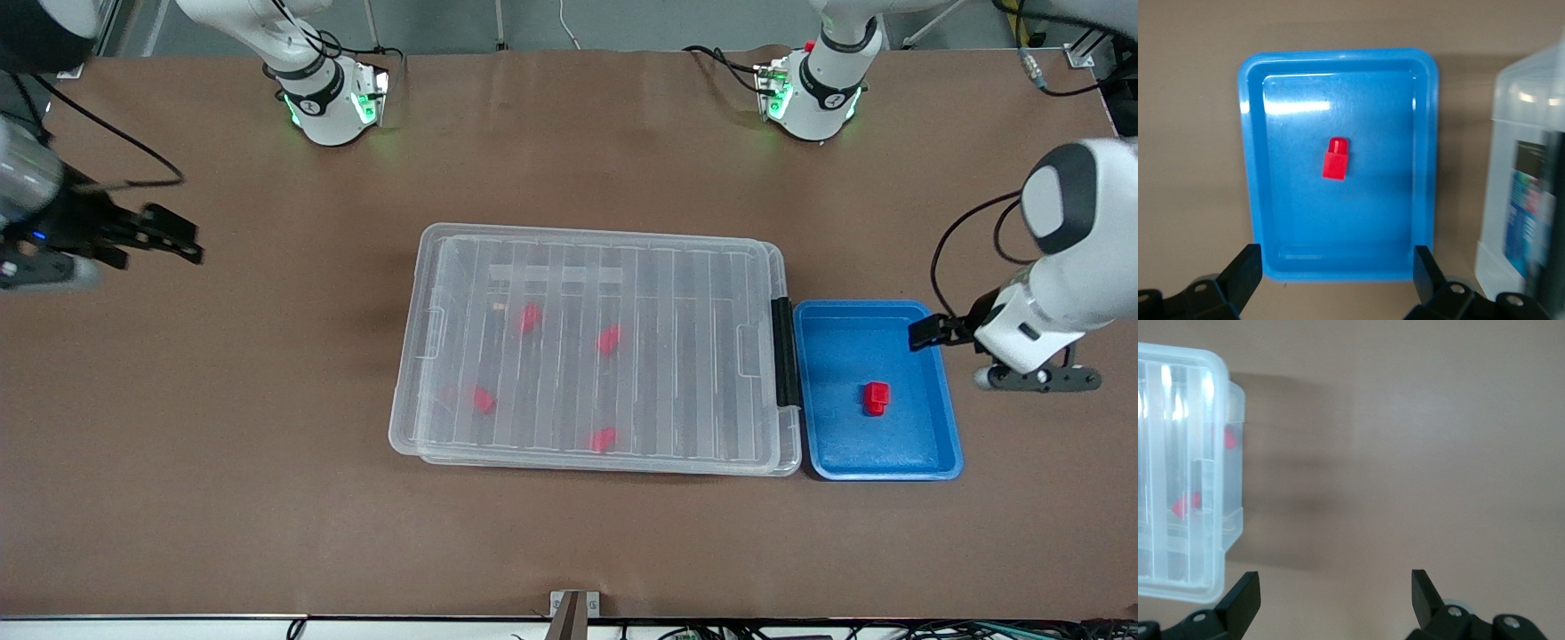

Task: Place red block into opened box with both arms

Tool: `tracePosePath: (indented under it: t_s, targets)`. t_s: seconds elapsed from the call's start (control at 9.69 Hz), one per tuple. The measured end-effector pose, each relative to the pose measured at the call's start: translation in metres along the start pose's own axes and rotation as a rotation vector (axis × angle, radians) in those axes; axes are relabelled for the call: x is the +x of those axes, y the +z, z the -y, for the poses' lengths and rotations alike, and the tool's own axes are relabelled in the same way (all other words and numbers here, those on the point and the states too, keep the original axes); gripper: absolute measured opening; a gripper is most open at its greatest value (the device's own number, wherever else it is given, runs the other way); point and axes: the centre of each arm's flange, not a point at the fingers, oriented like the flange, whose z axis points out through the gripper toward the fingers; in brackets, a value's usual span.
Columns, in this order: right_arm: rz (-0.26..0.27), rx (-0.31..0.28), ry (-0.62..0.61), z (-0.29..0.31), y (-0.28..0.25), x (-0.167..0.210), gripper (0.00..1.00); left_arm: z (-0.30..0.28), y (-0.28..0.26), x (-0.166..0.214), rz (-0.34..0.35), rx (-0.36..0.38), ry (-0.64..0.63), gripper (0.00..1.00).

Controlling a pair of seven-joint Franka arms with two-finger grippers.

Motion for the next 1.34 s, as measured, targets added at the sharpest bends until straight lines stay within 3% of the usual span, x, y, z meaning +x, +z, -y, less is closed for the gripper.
tracePosePath:
  t_s: [0.31, 0.52, 1.03, 1.34]
  targets:
    - [0.024, -0.009, -0.025, 0.094, 0.103, 0.037, 1.00, 0.023, 0.097, 0.021, 0.029, 0.040, 0.012, 1.00]
    - [0.010, -0.002, -0.046, 0.121, 0.160, 0.042, 1.00, 0.029, 0.128, 0.027, 0.041, 0.040, 0.010, 1.00]
    - [-0.005, -0.006, -0.052, 0.130, 0.211, 0.050, 1.00, 0.024, 0.180, 0.027, 0.069, 0.021, 0.011, 0.90]
    - [-0.015, -0.007, -0.056, 0.133, 0.224, 0.053, 1.00, 0.019, 0.193, 0.027, 0.067, 0.013, 0.016, 0.44]
